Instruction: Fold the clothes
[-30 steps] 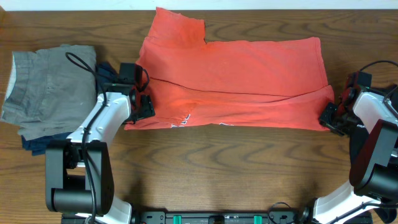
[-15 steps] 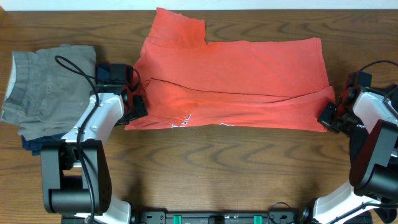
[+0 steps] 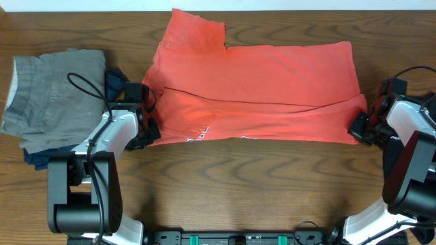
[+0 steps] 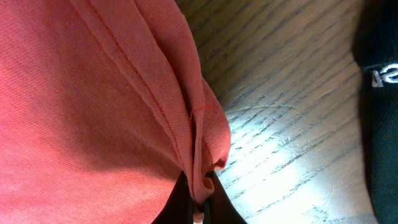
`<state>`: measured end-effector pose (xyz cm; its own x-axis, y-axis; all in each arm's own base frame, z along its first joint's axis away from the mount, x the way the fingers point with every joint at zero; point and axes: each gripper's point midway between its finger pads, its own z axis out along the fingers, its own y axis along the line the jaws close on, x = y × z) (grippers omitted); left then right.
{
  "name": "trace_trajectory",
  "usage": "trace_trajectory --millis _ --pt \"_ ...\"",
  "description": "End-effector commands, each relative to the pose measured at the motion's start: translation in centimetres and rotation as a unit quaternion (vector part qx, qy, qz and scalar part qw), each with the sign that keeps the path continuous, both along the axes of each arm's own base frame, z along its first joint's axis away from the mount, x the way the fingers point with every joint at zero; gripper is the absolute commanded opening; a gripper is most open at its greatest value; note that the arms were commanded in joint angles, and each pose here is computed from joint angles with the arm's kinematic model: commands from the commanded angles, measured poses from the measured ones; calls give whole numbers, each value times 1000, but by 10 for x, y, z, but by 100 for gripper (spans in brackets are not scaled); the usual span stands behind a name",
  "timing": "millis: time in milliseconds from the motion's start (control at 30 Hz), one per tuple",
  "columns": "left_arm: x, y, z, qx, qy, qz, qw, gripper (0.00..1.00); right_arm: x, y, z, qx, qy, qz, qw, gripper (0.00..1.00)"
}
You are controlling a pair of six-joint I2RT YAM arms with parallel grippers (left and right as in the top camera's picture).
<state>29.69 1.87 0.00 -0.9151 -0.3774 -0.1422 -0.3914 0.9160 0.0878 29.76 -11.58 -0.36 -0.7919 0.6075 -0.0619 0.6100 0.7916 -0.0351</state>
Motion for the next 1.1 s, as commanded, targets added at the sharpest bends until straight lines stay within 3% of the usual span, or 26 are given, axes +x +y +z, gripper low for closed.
trace_trajectory --millis 0,200,333,500,833,867,900,933,967,1000,1067 --pt "-1 3 -1 5 2 5 1000 6 -15 -1 -7 -6 28 -5 1000 1" --pt "-19 4 10 6 26 9 1000 6 -29 -1 -7 2 54 -11 998 1" --pt "-56 6 22 6 81 58 995 6 -62 -7 -2 -2 115 -47 992 1" --pt "-90 6 35 10 138 65 988 6 -90 -14 2 7 158 -87 984 1" --pt "-109 5 45 10 166 78 983 6 -89 -5 14 43 137 -90 986 2" --pt "-109 5 46 10 163 78 983 6 -87 -4 17 46 129 -85 987 8" --pt "-108 4 47 7 160 78 984 6 -85 -2 21 51 119 -79 988 23" --pt "-107 2 49 0 156 78 985 10 -83 -1 26 52 109 -75 990 64" --pt "-107 0 50 -6 154 79 985 22 -82 -1 31 50 102 -74 991 98" --pt "-106 -1 51 -9 151 79 985 34 -82 -2 36 47 95 -74 992 99" --pt "-105 -1 56 -10 142 79 987 47 -80 -3 50 37 71 -74 994 99"
